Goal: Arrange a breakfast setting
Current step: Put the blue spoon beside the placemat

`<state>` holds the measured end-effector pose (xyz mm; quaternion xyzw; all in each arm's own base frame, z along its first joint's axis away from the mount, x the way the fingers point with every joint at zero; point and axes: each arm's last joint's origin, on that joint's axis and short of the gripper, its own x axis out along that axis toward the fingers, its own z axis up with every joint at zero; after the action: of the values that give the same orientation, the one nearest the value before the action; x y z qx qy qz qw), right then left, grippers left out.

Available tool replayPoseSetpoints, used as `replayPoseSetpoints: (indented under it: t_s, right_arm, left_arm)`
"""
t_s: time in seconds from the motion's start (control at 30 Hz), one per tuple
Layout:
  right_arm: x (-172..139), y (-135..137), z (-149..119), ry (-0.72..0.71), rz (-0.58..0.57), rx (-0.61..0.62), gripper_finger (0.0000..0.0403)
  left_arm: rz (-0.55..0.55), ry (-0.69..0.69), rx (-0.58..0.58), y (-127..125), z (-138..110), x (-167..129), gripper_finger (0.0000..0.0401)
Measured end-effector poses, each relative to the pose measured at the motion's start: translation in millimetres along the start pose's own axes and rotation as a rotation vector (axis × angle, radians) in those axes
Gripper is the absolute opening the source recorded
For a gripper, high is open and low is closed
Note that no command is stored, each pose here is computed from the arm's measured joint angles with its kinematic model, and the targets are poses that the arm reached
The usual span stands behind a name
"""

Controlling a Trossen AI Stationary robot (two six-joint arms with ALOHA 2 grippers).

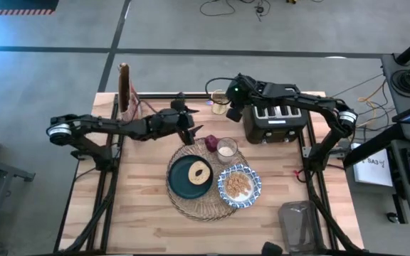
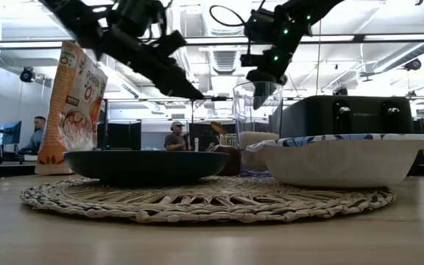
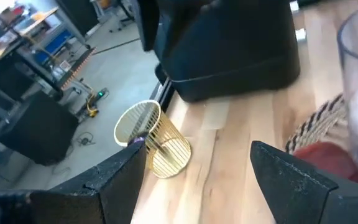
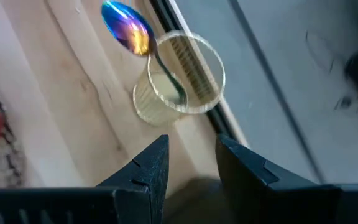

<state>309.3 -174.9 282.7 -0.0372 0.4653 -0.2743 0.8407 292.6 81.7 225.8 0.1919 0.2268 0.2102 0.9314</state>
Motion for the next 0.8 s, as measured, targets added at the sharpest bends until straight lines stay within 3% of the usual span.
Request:
replayPoseSetpoints:
  t_s: [0.13, 0.33, 0.63, 0.8]
  right_arm:
    - [-8.9, -0.8, -7.6, 0.065, 0.002, 0.093, 0.0123]
    - [-15.4, -1.4, -14.1, 0.119, -0.006, 0.125, 0.0123]
    - [-15.2, -1.2, -14.5, 0.121, -0.005, 0.113, 0.0123]
    - [-14.7, -1.0, -15.1, 0.124, -0.004, 0.109, 0.0123]
  left_arm:
    - [-0.012, 0.058, 0.1, 1.8, 2.3, 17.5, 0.0272]
    - [0.008, 0.112, 0.206, 8.3, -8.5, 46.3, 0.0272]
    - [0.101, 0.127, 0.262, 35.0, -20.5, 82.6, 0.0272]
    - [0.087, 0.121, 0.258, 44.8, -25.5, 93.8, 0.0272]
